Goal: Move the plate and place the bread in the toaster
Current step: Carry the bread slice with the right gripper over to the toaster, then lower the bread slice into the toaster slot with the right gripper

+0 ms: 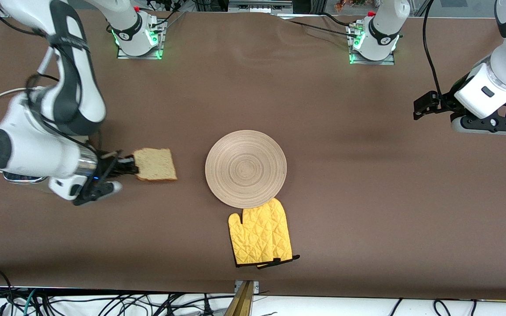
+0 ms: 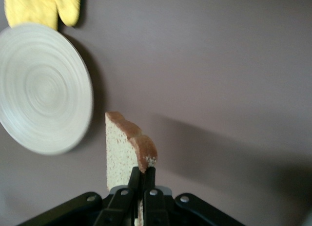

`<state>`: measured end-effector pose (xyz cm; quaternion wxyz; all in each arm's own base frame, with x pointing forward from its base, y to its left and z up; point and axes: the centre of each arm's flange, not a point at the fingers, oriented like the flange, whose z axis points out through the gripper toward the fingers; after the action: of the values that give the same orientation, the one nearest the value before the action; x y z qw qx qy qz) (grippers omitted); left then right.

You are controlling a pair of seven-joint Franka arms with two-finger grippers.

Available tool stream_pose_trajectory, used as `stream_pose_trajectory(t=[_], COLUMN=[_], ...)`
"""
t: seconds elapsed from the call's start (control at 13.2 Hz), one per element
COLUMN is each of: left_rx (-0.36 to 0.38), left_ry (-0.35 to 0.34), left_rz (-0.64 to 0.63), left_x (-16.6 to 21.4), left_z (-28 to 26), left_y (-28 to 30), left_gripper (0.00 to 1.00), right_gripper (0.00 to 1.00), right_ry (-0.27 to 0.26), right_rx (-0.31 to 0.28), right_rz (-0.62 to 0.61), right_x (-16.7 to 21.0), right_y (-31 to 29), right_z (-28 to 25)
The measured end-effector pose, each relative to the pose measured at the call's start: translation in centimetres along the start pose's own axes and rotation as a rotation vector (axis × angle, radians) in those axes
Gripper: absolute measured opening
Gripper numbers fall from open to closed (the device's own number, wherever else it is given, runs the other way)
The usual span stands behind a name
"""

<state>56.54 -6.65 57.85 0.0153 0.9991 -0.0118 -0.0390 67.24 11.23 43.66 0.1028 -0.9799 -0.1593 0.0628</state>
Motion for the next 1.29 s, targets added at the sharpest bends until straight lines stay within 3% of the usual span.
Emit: stream_pose_trajectory(t=[0.38, 0.84, 1.29], left_rx=[0.000, 0.000, 0.000], left_ry=[-0.001, -0.001, -0.001], left_rz=[0.000, 0.000, 0.000], left_x=[0.0, 0.0, 0.0], left_z=[0.0, 0.0, 0.0], left_y=[0.0, 0.0, 0.0], left_gripper=[1.00, 1.00, 1.00], right_gripper=[0.05, 0.05, 0.05], right_ry=[-0.061, -0.148, -0.150], right_rx=[-0.215, -0.413, -0.490], right_rz=[-0.033, 0.056, 0.199], right_x=[-5.0, -10.4, -10.8], right_y=[9.0, 17.9, 19.4], right_z=[-9.7, -14.0, -14.0])
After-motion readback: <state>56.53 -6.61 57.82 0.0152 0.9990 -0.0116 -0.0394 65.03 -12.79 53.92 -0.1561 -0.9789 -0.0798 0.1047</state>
